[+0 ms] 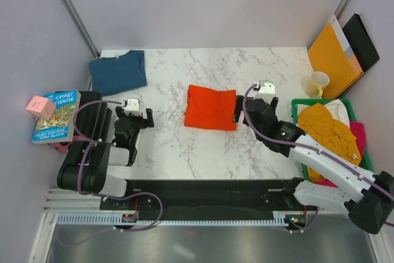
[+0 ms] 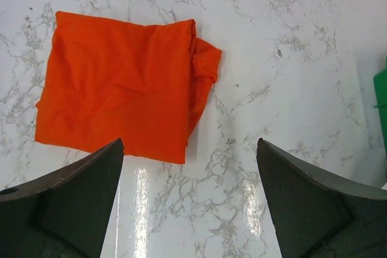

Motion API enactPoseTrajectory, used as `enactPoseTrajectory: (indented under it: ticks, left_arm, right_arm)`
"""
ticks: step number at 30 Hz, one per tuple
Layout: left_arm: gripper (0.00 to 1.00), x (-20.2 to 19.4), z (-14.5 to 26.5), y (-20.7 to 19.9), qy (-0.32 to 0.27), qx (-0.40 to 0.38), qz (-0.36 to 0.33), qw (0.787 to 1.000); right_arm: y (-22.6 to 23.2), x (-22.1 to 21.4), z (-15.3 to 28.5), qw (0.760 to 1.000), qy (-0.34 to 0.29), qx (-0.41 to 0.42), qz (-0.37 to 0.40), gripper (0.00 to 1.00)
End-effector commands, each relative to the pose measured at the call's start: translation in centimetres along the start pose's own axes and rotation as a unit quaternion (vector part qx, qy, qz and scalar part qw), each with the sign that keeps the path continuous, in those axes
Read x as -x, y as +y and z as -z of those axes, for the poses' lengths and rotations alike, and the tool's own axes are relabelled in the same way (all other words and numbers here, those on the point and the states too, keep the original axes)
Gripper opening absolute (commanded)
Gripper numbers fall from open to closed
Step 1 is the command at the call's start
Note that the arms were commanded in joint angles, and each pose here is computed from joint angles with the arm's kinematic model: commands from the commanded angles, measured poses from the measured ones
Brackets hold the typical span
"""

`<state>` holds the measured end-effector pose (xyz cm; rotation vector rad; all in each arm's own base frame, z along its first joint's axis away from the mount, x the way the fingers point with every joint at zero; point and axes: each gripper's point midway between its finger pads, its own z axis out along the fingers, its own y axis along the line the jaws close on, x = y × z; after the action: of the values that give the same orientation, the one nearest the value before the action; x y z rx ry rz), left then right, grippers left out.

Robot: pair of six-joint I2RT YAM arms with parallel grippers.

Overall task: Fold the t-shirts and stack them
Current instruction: Put the neatly folded tshirt into the corner of the board with the left arm

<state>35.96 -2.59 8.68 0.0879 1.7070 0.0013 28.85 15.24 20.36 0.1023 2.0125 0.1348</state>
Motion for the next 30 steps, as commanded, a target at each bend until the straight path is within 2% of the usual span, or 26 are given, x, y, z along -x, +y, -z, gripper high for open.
enactPoseTrajectory:
  ticks: [1,7,11,17,20,21,24,26,28,29,30]
  left_arm:
    - [1.0,2.2,-0.6,0.6,-0.038,0.015,0.007,0.999]
    - [1.0,2.2,-0.6,0.6,-0.039,0.015,0.007,0.999]
    - [1.0,2.2,-0.6,0.6,-0.038,0.015,0.007,0.999]
    - [1.0,2.2,-0.6,0.6,-0.039,0.015,0.007,0.999]
    - [1.0,2.2,-0.6,0.6,-0.038,0.015,0.007,0.999]
    - [1.0,2.2,-0.7,0.6,-0.037,0.013,0.006,0.999]
    - [1.0,2.2,-0.7,0.6,-0.037,0.015,0.008,0.999]
    - [1.0,2.2,-0.7,0.3,-0.038,0.003,0.007,0.999]
    - [1.0,5.2,-0.8,-1.6,-0.069,-0.058,-0.022,0.996]
    - [1.0,2.9,-0.9,-2.2,0.002,-0.08,-0.026,0.996]
    - [1.0,2.7,-1.6,-2.6,0.04,-0.1,-0.046,0.993]
  right_arm:
    - [1.5,1.9,-1.9,0.999,-0.03,-0.015,-0.009,0.98]
    - [0.8,3.6,-2.9,0.996,-0.053,-0.074,-0.015,0.98]
    - [1.3,3.2,-2.2,0.992,-0.042,-0.093,-0.077,0.98]
    - [3.1,2.6,-0.2,0.989,-0.049,-0.14,-0.019,0.98]
    - [6.0,2.3,0.1,0.99,-0.042,-0.135,0.022,0.98]
    - [6.9,1.1,-0.5,0.989,-0.031,-0.137,0.049,0.98]
    - [8.8,-0.6,-1.6,0.988,-0.015,-0.143,0.058,0.98]
    - [9.2,-1.4,-2.3,0.988,-0.011,-0.144,0.059,0.98]
    - [10.2,-2.3,-3.4,0.989,-0.002,-0.136,0.062,0.98]
    - [10.6,-2.0,-4.0,0.99,0.003,-0.132,0.053,0.98]
    - [11.1,-2.7,-4.8,0.99,0.014,-0.129,0.054,0.98]
